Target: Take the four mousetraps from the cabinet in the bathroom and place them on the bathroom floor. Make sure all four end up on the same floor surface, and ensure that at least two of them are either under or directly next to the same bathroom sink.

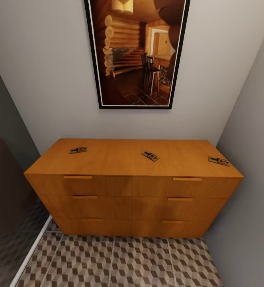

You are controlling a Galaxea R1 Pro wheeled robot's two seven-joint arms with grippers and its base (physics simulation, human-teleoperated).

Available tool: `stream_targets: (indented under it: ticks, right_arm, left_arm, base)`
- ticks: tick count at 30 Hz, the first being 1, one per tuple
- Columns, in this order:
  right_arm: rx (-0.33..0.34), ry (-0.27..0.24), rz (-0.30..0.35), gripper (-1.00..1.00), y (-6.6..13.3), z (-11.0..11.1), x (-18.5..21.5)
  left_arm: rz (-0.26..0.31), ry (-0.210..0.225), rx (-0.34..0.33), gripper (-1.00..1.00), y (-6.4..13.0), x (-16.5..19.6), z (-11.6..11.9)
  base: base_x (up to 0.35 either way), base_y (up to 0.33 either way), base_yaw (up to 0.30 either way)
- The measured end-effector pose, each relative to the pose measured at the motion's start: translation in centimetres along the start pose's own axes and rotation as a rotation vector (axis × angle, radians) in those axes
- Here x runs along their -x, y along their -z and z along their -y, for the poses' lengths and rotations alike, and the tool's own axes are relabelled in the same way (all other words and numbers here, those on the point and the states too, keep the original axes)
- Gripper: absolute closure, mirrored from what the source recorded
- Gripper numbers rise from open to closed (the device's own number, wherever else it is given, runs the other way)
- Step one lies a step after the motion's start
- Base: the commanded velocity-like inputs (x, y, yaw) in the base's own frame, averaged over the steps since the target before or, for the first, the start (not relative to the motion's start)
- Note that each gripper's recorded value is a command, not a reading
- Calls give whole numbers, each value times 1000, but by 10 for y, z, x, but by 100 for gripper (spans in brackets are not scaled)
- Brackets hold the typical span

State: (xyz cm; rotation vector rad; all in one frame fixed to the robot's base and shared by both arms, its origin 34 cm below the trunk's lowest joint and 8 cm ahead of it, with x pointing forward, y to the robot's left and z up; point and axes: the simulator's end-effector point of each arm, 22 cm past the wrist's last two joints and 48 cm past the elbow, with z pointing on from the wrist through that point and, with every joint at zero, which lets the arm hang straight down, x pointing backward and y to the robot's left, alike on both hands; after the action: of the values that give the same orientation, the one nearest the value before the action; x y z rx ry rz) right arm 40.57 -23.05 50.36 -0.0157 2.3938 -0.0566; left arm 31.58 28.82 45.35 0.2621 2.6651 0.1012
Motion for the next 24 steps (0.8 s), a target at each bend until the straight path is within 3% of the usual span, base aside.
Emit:
stream_targets:
  ticks: [15,24]
  right_arm:
    - [-3,1,3,-100,0,1,1]
    - [-3,-1,3,-100,-1,0,1]
  left_arm:
    - [-1,1,-1,100,0,0,1]
    - [-1,1,-2,100,0,0,1]
  base:
    - [-6,0,0]
    - [-264,0,0]
